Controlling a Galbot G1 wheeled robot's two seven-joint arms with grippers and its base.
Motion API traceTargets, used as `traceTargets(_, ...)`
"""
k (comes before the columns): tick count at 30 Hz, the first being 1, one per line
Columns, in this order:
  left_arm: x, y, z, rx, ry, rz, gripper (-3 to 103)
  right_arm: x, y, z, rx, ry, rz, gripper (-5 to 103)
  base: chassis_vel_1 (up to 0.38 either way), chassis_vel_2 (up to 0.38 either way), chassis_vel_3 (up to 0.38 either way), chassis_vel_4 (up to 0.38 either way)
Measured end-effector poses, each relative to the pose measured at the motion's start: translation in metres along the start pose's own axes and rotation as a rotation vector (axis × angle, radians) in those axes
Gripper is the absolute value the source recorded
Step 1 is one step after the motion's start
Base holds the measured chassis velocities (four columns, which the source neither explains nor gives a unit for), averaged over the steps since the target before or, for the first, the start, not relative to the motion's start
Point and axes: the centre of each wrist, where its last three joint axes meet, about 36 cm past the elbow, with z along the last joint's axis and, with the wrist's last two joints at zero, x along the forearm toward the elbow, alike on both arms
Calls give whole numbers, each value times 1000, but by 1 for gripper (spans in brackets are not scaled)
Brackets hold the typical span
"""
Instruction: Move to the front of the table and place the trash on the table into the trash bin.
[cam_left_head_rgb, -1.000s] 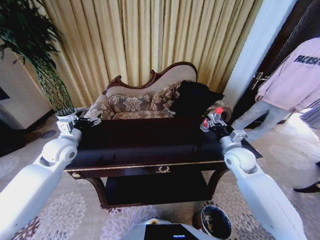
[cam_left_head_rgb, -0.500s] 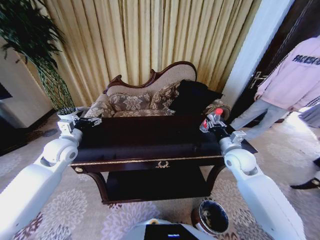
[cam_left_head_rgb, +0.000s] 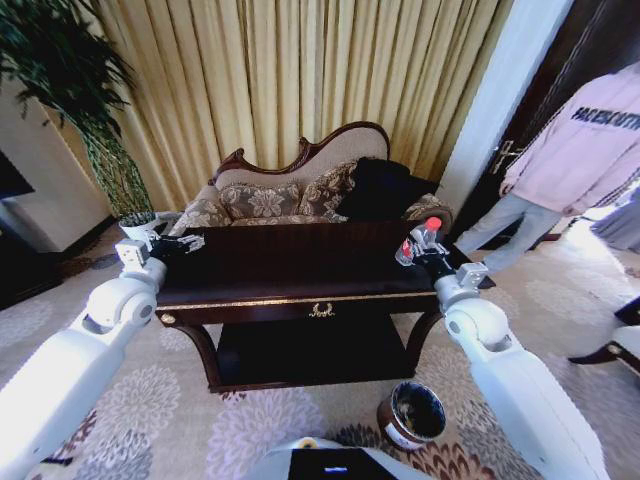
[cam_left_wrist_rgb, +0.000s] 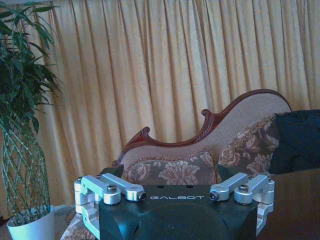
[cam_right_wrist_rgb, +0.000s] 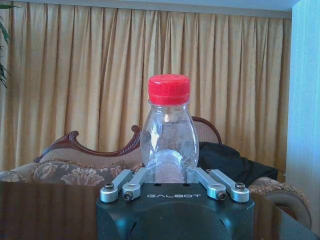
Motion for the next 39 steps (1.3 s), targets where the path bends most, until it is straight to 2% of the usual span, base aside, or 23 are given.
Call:
traceTargets(27,0,-5,4,15,-6,11,100,1,9,16,-4,16,-14,25,136,-142,-138,136)
traceTargets(34,0,-7,6,22,-3,13,100,11,0,42,27,78,-3,25,9,-6,-3,11)
traceTargets(39,0,-8,6,27,-7,12,100,21,-15,79,67,165,21,25,0,0,0,0)
